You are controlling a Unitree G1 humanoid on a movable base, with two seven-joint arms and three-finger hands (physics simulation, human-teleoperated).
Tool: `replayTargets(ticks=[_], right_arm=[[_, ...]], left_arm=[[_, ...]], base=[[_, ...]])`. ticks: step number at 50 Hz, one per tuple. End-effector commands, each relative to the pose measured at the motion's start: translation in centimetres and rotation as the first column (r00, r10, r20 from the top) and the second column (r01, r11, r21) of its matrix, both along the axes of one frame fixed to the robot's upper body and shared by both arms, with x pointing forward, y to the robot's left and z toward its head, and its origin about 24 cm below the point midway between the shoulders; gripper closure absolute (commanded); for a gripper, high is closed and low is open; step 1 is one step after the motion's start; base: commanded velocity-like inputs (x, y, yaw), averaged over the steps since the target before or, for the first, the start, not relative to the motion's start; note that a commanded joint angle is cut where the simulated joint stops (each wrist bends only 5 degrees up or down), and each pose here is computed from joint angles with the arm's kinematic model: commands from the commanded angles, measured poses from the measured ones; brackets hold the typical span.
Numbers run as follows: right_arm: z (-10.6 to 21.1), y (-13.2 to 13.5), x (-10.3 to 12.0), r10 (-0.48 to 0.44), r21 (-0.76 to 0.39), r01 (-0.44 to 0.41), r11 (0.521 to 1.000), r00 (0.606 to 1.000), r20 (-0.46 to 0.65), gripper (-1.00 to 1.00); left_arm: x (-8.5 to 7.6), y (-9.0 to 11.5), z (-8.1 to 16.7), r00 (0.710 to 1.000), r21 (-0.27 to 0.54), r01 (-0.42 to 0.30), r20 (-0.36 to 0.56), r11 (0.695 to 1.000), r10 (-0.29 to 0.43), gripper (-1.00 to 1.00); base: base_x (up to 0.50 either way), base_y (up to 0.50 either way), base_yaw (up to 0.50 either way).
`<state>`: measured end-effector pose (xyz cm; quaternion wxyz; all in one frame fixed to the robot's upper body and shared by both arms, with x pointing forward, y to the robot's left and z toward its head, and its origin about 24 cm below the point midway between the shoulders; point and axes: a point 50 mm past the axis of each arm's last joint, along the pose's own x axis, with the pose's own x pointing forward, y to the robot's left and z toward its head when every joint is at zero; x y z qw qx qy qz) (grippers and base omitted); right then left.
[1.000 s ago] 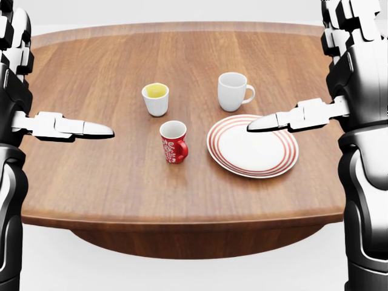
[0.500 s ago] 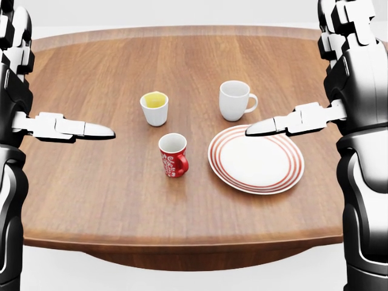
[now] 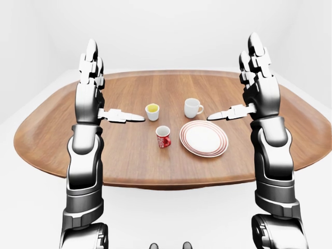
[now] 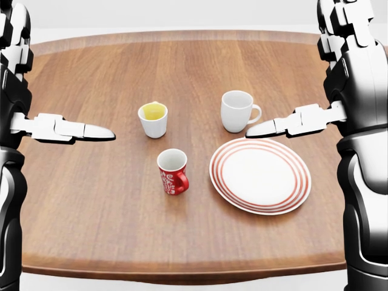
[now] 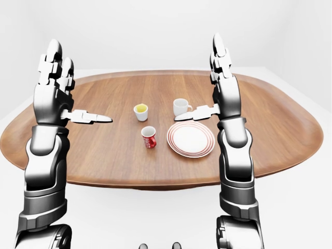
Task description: Pick up the red mug and put it on the plate
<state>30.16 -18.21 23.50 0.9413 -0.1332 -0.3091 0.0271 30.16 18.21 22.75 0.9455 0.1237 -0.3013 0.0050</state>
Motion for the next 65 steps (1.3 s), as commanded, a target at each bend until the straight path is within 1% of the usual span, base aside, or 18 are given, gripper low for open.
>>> replayTargets(ticks=[1, 53, 65], right_arm=[[-0.1, -0.05, -0.03, 0.0, -0.003, 0.0, 1.0, 1.0, -0.004, -1.0], [-0.63, 0.05, 0.45, 0.0, -0.009, -0.001, 1.0, 0.999, -0.034, -1.0], [-0.69, 0.05, 0.37, 0.003, -0.009, -0.003, 1.0, 0.999, -0.035, -1.0]], left_arm=[[-0.29, -0.15, 0.23, 1.0, 0.006, 0.005, 0.015, 1.0, -0.006, -1.0], [-0.35, -0.11, -0.05, 1.0, 0.011, 0.007, 0.004, 1.0, -0.007, -1.0], [-0.16, -0.27, -0.5, 1.0, 0.0, 0.01, -0.013, 1.0, -0.01, -1.0]], base=[[0.18, 0.0, 0.0], [0.18, 0.0, 0.0], [0.18, 0.0, 0.0]])
